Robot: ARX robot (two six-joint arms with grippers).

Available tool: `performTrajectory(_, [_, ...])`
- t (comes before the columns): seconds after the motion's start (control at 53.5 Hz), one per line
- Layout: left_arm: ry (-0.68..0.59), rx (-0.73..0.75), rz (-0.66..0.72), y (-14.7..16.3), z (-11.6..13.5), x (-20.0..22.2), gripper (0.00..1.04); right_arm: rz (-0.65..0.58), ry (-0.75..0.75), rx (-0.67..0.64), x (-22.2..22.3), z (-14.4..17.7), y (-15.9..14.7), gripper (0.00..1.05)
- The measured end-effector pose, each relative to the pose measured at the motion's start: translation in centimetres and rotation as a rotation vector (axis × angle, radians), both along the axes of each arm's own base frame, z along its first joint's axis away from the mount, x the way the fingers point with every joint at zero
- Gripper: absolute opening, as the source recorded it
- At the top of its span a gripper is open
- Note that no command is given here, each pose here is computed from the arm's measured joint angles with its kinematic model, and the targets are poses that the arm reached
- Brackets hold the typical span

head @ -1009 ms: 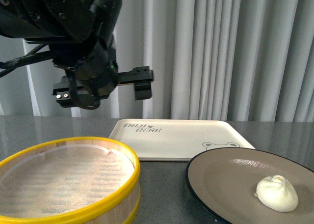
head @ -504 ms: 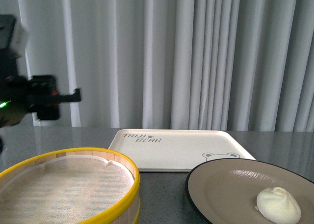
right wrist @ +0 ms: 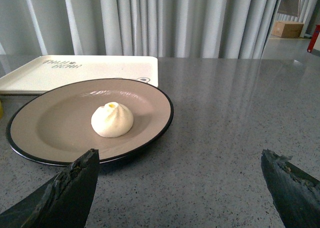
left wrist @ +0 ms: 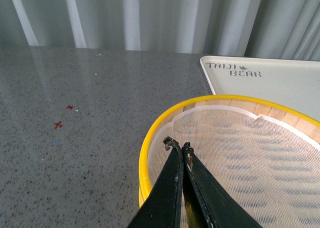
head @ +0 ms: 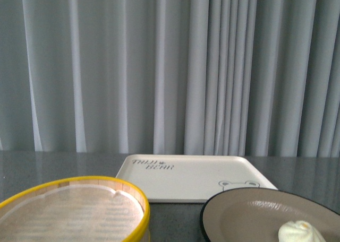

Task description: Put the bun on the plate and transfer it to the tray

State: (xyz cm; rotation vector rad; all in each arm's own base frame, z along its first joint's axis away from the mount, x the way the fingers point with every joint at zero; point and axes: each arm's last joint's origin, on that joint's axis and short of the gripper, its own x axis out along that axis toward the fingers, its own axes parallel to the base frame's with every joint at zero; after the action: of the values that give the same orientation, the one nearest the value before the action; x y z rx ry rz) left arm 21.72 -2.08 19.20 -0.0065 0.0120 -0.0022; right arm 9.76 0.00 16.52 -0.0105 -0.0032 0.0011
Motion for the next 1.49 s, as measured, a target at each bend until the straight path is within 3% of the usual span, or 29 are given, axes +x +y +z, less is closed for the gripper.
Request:
performTrajectory(0.673, [0.000, -0.001, 0.003, 2.1, -2.8, -6.8, 0.04, 0.000, 0.000, 0.000, 0.0, 0.0, 0.0, 0.96])
performTrajectory(1.495, [-0.042, -0.001, 0.003, 2.1, -1.6, -10.3, 0.04, 0.000, 0.000, 0.000, 0.0, 0.0, 0.0, 0.96])
